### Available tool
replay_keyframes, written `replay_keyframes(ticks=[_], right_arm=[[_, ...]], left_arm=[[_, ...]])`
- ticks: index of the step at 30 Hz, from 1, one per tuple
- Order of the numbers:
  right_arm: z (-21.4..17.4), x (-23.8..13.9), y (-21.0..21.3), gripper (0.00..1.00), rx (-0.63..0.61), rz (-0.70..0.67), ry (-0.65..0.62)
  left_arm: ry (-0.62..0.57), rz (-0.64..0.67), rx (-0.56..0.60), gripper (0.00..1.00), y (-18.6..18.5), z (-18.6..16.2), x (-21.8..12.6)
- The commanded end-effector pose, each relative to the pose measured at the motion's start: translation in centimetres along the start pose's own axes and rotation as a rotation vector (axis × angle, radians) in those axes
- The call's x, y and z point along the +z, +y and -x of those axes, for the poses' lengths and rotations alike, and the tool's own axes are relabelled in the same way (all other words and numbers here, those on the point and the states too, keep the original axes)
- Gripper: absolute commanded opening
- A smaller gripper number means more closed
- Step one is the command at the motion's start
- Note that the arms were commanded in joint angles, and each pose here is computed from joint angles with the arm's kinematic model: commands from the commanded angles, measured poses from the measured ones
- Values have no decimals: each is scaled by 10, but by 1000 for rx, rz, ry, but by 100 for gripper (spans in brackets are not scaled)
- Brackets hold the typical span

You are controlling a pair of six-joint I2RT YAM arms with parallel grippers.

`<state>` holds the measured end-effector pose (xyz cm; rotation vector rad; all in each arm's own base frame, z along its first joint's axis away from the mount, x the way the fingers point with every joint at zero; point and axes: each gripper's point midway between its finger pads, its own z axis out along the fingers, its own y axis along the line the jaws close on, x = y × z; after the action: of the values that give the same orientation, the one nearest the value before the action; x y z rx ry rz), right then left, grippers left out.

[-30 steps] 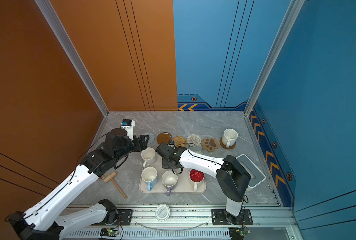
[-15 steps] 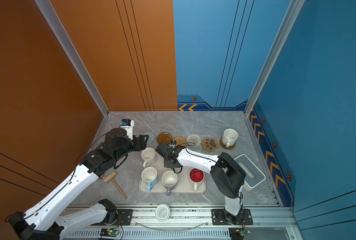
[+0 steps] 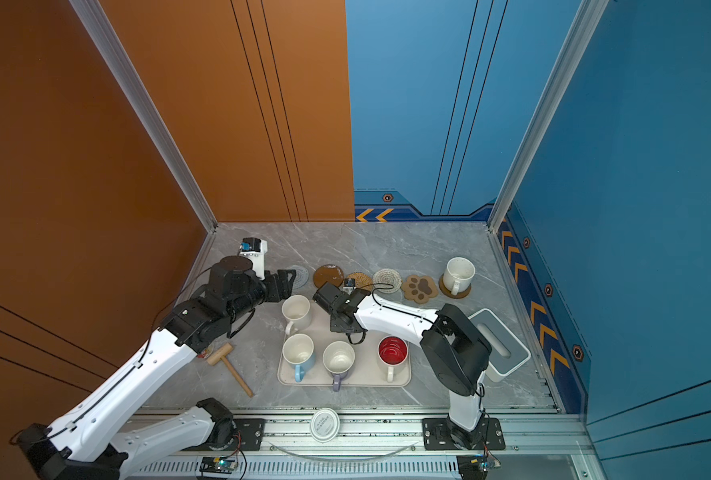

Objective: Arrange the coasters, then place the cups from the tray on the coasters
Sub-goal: 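Lower the right gripper into the black mug's opening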

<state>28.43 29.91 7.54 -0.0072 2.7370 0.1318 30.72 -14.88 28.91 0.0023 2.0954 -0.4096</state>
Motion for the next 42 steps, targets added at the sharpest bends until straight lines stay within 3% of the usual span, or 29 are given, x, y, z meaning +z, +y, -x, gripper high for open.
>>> replay_keyframes(ticks=[1,9,21,42], right_arm=[[12,-4,-5,30,-4,-37,-33],[12,-3,-5,26,-9,-39,-30],[9,3,-14,0,-15,-81,-4],[31,-27,-7,0,-110,-55,-90]], left_arm=[[28,13,13,78,7,-8,0],[31,16,11,78,7,-8,1],[44,9,3,78,6,-11,4],[8,26,-11,78,11,-6,-5]])
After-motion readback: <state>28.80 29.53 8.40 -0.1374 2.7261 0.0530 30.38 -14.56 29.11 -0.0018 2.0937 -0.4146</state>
